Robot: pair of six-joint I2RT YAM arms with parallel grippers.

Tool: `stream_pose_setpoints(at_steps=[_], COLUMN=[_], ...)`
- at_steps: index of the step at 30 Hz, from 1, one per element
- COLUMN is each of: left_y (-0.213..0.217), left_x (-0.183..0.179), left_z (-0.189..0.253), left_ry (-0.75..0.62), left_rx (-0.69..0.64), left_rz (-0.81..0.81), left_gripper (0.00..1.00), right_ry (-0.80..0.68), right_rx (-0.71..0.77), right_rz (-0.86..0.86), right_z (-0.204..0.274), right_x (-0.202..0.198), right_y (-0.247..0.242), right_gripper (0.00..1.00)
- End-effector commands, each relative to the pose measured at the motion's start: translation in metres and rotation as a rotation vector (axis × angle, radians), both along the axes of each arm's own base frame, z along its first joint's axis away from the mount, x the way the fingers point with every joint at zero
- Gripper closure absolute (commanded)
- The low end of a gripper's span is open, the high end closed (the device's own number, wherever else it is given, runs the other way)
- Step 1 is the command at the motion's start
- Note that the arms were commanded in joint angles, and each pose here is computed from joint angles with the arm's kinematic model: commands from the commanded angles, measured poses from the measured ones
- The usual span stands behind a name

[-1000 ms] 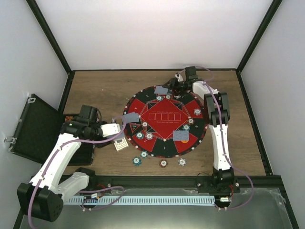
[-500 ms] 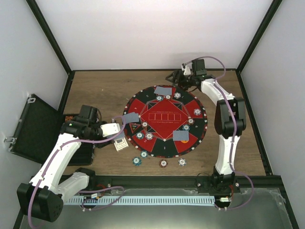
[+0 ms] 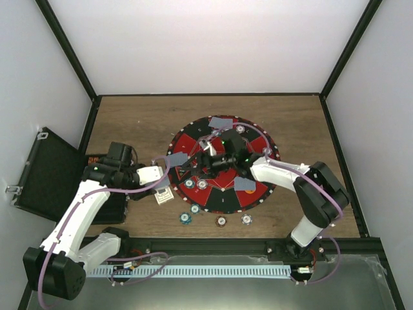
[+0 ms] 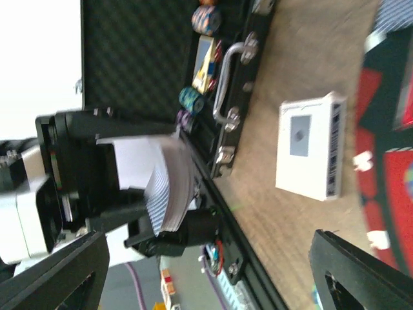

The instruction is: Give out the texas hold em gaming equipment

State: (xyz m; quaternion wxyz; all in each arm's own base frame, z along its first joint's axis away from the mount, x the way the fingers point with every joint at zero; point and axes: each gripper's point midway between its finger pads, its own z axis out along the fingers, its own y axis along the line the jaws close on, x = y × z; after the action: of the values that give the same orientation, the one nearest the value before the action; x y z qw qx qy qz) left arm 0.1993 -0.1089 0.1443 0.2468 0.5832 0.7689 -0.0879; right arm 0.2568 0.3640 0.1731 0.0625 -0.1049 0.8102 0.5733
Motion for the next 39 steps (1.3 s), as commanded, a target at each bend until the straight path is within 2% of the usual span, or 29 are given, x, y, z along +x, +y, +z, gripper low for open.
stream_pose_setpoints(at_steps=[1, 5, 18, 33, 39], left_y=[-0.007, -0.009, -0.009, -0.008, -0.008], left_x=[0.007, 0.007, 0.009, 0.007, 0.007], left_z=[0.01, 0.01, 0.011, 0.011, 0.012], left_ry=[-0.028, -0.02, -0.027, -0.024, -0.03], left_rx=[-0.049, -0.057, -0.061, -0.053, -0.049], left_rz=[-0.004, -0.006, -0.002, -0.002, -0.004], left_gripper=[0.76, 0.76, 0.76, 0.76, 0.76], right_ry=[-0.009, 0.008, 0.085, 0.13, 0.144], right_rx=[0.12, 0.139, 0.161, 0.177, 0.147], right_rz=[0.06, 0.103, 0.22, 0.252, 0.222], right_z=[0.028, 0.023, 0.001, -0.013, -0.028], right_x=[-0.032, -0.05, -0.072, -0.061, -0.051], right_y=[0.025, 0.042, 0.095, 0.125, 0.112], right_gripper=[0.13, 0.13, 0.18, 0.22, 0.29])
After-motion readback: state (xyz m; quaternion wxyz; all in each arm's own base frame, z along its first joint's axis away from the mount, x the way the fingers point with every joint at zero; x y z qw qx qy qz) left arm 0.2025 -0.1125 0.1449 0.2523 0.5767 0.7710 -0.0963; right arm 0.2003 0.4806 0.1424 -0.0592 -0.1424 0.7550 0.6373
